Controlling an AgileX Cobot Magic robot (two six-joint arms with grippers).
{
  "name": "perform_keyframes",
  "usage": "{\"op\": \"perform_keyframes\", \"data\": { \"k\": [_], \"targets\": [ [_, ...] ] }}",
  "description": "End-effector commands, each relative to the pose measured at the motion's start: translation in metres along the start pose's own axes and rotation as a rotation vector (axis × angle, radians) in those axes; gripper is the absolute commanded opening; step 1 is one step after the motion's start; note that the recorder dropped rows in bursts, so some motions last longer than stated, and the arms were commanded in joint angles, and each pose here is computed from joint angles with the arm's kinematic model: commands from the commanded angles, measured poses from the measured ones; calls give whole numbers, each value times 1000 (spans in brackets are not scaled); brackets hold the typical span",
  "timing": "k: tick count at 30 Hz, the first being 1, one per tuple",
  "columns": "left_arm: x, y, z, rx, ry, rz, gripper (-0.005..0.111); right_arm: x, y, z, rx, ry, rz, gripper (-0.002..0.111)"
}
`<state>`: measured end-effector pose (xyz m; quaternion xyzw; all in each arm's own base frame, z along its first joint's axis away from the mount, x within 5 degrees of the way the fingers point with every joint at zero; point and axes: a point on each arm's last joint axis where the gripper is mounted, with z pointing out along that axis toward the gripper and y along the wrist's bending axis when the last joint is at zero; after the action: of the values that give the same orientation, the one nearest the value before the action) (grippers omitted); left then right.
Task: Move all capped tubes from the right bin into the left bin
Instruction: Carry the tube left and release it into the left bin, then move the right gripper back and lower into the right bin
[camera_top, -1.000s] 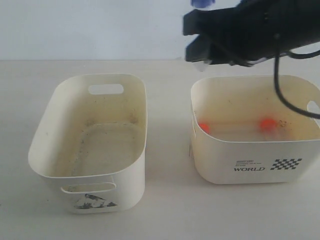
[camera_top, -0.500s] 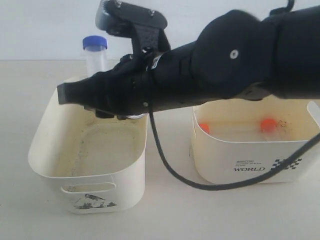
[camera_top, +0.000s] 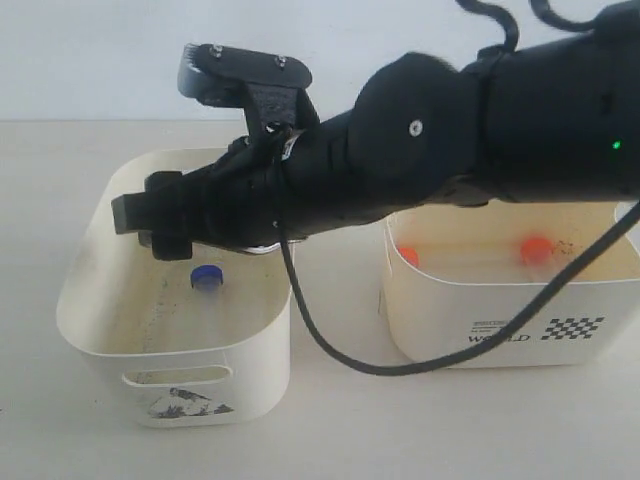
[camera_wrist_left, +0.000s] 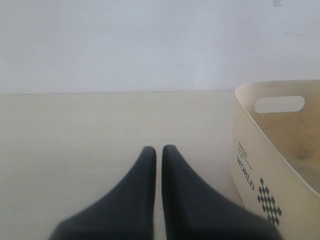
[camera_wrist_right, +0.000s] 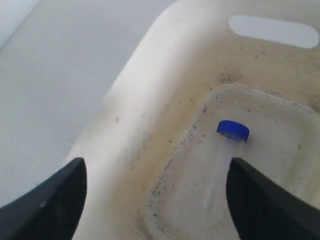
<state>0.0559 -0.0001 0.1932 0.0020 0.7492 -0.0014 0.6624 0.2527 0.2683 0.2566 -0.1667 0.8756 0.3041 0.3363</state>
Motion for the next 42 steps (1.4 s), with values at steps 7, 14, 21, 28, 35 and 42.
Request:
{"op": "perform_keyframes", "data": {
  "k": [7, 14, 21, 28, 35, 42],
  "targets": [
    [-2, 0, 0, 1, -8, -16, 4, -70, -66, -96, 97, 133, 85, 51],
    [-2, 0, 0, 1, -8, -16, 4, -64, -132, -125, 194, 213, 222, 51],
    [-2, 0, 0, 1, -8, -16, 4, -30, -154, -107, 199, 309, 265, 51],
    [-2, 0, 0, 1, -8, -16, 4, -12, -171, -77, 130, 360, 347, 51],
    [-2, 0, 0, 1, -8, -16, 4, 5, -189, -45, 101, 446, 393, 51],
    [-2, 0, 0, 1, -8, -16, 4, 4, -204, -47, 73, 412, 442, 51]
  ]
}}
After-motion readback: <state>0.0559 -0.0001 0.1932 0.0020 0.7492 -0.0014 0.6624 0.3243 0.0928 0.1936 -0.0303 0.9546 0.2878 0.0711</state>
